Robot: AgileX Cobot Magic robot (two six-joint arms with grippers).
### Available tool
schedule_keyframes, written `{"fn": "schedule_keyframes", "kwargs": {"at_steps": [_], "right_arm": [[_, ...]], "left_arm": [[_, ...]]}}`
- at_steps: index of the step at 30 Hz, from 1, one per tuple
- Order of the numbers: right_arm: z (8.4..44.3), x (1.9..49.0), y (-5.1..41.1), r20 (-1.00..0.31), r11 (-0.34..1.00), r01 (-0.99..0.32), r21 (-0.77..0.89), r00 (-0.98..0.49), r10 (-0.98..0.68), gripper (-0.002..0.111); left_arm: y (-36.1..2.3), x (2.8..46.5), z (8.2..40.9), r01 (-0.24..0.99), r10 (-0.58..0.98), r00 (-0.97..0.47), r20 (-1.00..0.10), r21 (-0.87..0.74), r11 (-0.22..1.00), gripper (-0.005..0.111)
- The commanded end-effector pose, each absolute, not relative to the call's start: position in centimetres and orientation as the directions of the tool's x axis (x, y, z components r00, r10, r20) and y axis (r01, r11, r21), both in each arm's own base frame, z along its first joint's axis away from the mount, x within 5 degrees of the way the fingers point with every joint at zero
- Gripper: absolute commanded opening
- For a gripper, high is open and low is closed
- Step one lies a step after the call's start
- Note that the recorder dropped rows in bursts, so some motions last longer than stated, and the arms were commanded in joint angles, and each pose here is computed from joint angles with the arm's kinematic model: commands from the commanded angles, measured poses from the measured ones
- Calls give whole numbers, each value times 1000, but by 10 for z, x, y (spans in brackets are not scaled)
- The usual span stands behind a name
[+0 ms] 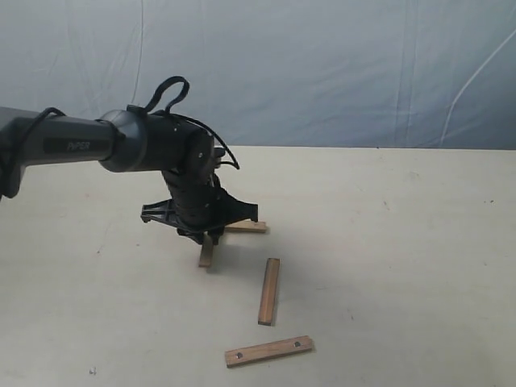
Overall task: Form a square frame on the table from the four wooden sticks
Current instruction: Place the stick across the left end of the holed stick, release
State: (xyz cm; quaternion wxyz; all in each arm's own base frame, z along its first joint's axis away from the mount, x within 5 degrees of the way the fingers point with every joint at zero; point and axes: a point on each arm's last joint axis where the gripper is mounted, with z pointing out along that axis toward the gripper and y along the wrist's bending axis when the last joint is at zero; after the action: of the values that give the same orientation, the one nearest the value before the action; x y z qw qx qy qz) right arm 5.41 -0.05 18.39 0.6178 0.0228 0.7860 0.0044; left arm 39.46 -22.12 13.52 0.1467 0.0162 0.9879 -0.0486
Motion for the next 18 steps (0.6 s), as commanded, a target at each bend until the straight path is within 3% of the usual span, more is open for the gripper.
{"fn": "schedule_keyframes", "kwargs": {"at_steps": [1,6,12,14,16,18], "right_arm": [[185,54,-1,-974,999,36,34,-222,41,-1],[185,54,-1,-974,999,36,34,-222,41,-1],[185,54,-1,-974,999,36,34,-222,41,-1],[185,54,-1,-974,999,36,34,-222,41,-1],[185,54,-1,-974,999,36,34,-222,41,-1],[185,54,-1,-974,999,36,34,-222,41,-1]], "left_arm": [[-209,404,140,41,7,-948,-318,-102,994,0],[-203,408,140,42,6,-946,-324,-103,994,4],[-203,407,140,33,-2,-952,-305,-109,993,42],[-202,406,145,31,1,-957,-289,-100,994,48],[-201,405,157,50,23,-959,-281,-87,995,47],[-199,402,173,54,28,-958,-286,-84,995,36]]}}
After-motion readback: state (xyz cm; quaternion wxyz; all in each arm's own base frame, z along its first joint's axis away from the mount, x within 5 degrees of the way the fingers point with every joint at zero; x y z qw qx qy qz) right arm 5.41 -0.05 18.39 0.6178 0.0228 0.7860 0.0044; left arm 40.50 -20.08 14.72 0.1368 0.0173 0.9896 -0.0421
